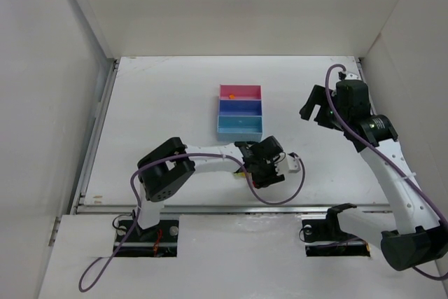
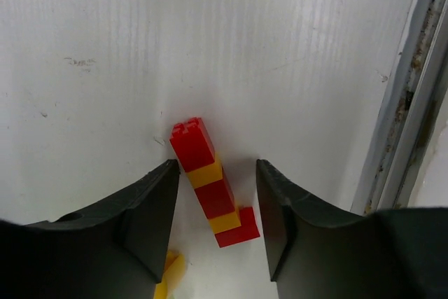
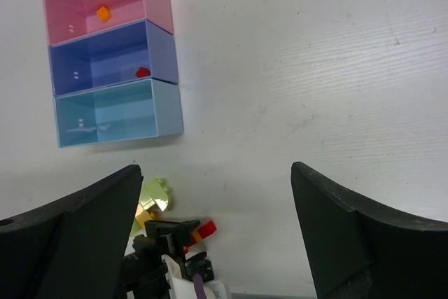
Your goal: Sort the legos into containers by color
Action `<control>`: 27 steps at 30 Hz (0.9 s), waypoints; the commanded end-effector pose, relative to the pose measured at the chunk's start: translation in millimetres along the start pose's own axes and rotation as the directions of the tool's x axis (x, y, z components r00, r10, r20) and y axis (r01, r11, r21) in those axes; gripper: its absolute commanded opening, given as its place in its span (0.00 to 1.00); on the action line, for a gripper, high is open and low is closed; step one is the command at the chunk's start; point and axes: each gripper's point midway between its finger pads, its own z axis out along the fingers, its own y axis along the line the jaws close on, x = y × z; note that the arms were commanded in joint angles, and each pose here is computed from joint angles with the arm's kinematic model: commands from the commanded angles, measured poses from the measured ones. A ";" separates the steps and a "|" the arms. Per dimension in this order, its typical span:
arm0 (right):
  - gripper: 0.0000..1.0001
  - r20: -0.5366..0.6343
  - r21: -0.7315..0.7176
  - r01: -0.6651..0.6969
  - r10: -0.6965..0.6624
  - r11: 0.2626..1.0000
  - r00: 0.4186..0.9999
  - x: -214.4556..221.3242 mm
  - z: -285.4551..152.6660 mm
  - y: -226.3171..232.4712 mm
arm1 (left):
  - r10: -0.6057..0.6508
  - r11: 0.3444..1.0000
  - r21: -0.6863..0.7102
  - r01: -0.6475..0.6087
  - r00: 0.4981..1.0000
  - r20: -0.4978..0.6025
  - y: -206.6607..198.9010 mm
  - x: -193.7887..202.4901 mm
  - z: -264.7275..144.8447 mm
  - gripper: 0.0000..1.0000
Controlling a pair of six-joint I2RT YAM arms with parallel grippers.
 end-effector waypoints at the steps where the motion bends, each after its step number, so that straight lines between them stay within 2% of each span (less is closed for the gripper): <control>1: 0.92 0.055 -0.021 0.002 -0.001 1.000 0.998 -9.3 -10.3 1.6 | -0.028 0.999 -0.037 0.027 0.999 -0.025 0.0 9.9 3.7 0.42; 4: 0.92 0.056 -0.021 0.002 -0.001 1.000 0.998 -7.4 -11.2 0.5 | -0.019 0.998 -0.061 0.017 1.000 -0.024 1.6 8.1 4.2 0.33; 8: 0.92 0.062 -0.015 0.002 -0.001 1.000 0.998 -6.8 -17.7 -2.5 | -0.018 0.998 -0.068 0.012 0.996 -0.087 2.0 28.9 10.5 0.25; 10: 0.92 0.062 -0.015 0.002 -0.001 1.000 0.998 -6.8 -17.7 -2.5 | -0.025 0.999 -0.038 0.020 0.993 -0.117 -5.2 38.5 7.0 0.25; 12: 0.92 0.072 -0.020 0.001 0.001 1.000 0.997 -8.1 -20.8 -2.1 | -0.022 1.000 -0.015 0.021 0.995 -0.096 -10.3 31.9 -1.0 0.28; 15: 0.92 0.072 -0.020 0.001 0.001 1.000 0.997 -8.1 -20.8 -2.1 | -0.024 1.000 -0.001 0.024 0.995 -0.102 -14.1 36.8 -2.0 0.27; 19: 0.92 0.068 -0.028 0.001 0.001 1.000 0.998 -7.3 -20.9 -0.7 | -0.028 1.000 0.005 0.029 0.992 -0.125 -14.7 44.0 4.3 0.11; 23: 0.92 0.064 -0.035 0.011 -0.008 0.999 0.998 -6.6 -21.1 0.3 | -0.023 1.000 0.007 0.024 0.995 -0.097 -15.6 35.6 -2.7 0.01; 27: 0.92 0.060 -0.023 0.011 -0.010 1.000 0.998 -14.2 -20.7 2.6 | -0.023 1.000 0.005 0.023 0.999 -0.045 -17.5 15.7 -24.5 0.00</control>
